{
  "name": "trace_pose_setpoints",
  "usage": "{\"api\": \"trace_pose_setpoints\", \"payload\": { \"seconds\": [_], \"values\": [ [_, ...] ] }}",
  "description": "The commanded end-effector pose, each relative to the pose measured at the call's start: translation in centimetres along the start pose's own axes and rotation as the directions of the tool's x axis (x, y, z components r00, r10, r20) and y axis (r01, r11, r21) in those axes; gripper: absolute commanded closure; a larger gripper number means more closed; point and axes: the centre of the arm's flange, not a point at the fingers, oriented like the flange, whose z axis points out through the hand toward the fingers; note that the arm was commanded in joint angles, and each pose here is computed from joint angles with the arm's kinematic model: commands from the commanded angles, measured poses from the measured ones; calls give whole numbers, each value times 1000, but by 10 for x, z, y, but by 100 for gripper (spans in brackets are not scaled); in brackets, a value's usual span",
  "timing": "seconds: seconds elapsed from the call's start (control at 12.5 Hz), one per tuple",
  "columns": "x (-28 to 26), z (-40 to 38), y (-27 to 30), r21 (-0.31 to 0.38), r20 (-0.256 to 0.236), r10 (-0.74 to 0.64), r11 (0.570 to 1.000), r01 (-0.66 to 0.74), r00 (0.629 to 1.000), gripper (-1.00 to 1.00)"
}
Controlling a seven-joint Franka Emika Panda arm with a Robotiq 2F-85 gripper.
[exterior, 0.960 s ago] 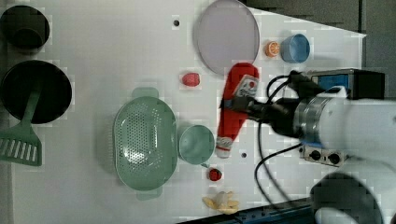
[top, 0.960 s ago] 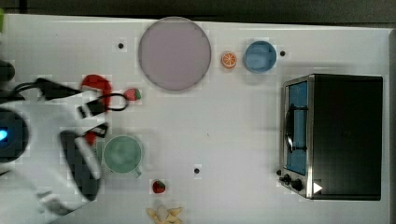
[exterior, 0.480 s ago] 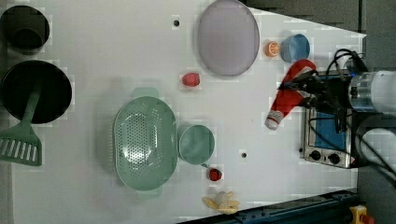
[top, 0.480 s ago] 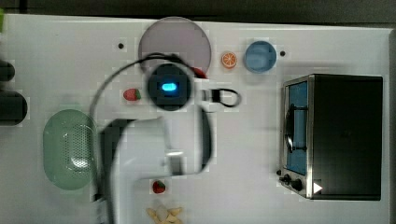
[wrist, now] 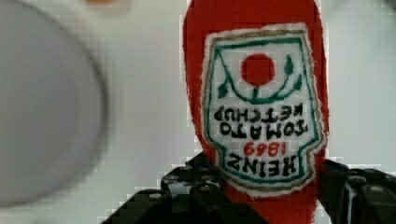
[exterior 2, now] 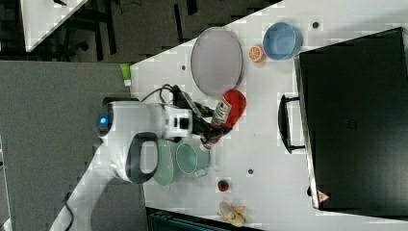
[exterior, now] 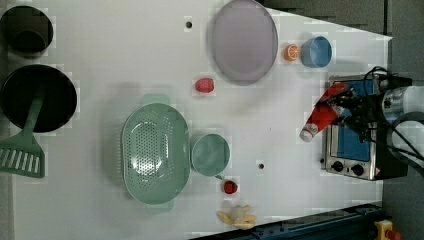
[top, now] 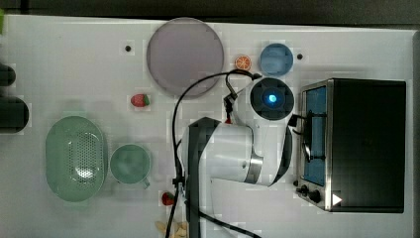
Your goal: Pick ketchup from strainer and place it on the table
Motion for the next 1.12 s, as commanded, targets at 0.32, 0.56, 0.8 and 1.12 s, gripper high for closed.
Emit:
{"api": "trace_pose_setpoints", "payload": {
  "seconds": [0.32,0.56,0.8,1.12],
  "values": [
    [-40,86,-21,-22,39,-118,993,119,992,-100],
    [-39,18,-35,29,-29,-134,991,134,991,-100],
    [-43,-68,-46,34,-45,-108,993,110,993,-100],
    [-52,-180,-65,86,-108,-134,986,144,985,-100]
  ]
}}
